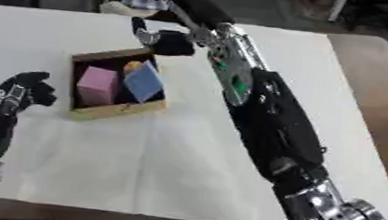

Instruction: Pick up objects on the table and place them in the box.

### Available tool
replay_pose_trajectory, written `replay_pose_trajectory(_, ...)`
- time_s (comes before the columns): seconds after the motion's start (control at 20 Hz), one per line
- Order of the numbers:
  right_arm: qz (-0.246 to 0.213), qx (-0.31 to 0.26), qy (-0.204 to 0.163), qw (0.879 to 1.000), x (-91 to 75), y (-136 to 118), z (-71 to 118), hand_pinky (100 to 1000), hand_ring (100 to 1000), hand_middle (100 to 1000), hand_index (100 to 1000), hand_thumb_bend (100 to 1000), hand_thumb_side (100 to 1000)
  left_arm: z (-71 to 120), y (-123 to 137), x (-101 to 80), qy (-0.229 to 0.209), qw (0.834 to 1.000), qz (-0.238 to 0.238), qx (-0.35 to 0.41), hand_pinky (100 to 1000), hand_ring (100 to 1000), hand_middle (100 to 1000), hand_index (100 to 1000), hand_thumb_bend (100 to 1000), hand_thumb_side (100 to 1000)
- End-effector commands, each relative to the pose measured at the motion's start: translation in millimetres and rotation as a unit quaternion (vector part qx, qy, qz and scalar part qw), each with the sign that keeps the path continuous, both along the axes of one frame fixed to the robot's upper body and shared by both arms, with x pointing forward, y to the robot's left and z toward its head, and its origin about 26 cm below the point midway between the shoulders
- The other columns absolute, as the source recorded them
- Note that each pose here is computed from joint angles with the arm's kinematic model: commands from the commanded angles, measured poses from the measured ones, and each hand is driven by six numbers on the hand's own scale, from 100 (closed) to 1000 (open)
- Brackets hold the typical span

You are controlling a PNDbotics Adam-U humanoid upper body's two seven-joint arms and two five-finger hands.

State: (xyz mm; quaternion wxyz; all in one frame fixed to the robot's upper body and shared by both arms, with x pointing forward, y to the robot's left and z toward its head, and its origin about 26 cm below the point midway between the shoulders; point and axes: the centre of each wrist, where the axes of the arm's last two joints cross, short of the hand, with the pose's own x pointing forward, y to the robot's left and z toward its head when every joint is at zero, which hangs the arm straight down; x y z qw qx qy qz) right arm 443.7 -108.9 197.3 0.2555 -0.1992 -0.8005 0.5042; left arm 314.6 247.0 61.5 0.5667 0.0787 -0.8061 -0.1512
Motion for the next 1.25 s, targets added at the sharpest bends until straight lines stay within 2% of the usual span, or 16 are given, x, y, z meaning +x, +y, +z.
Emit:
replay_pose_trajectory(0.05, -0.017, 0.043, -0.024, 0.999, -6.3, -24.0, 19.1, 850, 788, 888, 987, 100, 607, 9.4, 5.5, 1.8, -0.017, 1.0, 0.006, 0.007, 634, 591, 560, 775, 100, 928)
replay_pose_trajectory(0.2, -0.044, 0.084, -0.015, 0.995, -13.4, -47.7, 11.3, 842, 762, 863, 981, 100, 643, 10.0, 5.9, 2.0, -0.019, 1.0, 0.009, 0.006, 633, 590, 559, 774, 100, 926)
replay_pose_trajectory(0.5, -0.085, 0.162, 0.02, 0.983, -34.0, -82.1, -20.1, 830, 733, 836, 972, 100, 697, 11.3, 5.5, 2.2, -0.022, 1.0, 0.01, 0.003, 633, 588, 558, 773, 100, 920)
replay_pose_trajectory(0.55, -0.088, 0.171, 0.027, 0.981, -37.4, -85.3, -24.6, 829, 731, 834, 972, 100, 722, 11.1, 5.5, 2.1, -0.022, 1.0, 0.011, 0.002, 633, 588, 558, 773, 100, 922)
replay_pose_trajectory(0.8, -0.092, 0.213, 0.067, 0.97, -50.0, -97.1, -42.6, 825, 719, 822, 969, 100, 735, 11.5, 4.6, 2.3, -0.023, 1.0, 0.01, 0.0, 632, 587, 557, 772, 100, 920)
replay_pose_trajectory(1.1, -0.107, 0.271, 0.116, 0.95, -64.9, -112.4, -67.8, 821, 704, 809, 964, 100, 752, 11.7, 5.1, 2.2, -0.024, 1.0, 0.013, -0.002, 632, 586, 557, 772, 100, 922)
replay_pose_trajectory(1.25, -0.109, 0.285, 0.127, 0.944, -69.7, -115.9, -73.1, 821, 703, 808, 964, 100, 751, 11.5, 4.9, 2.2, -0.024, 1.0, 0.012, -0.001, 631, 586, 557, 772, 100, 921)
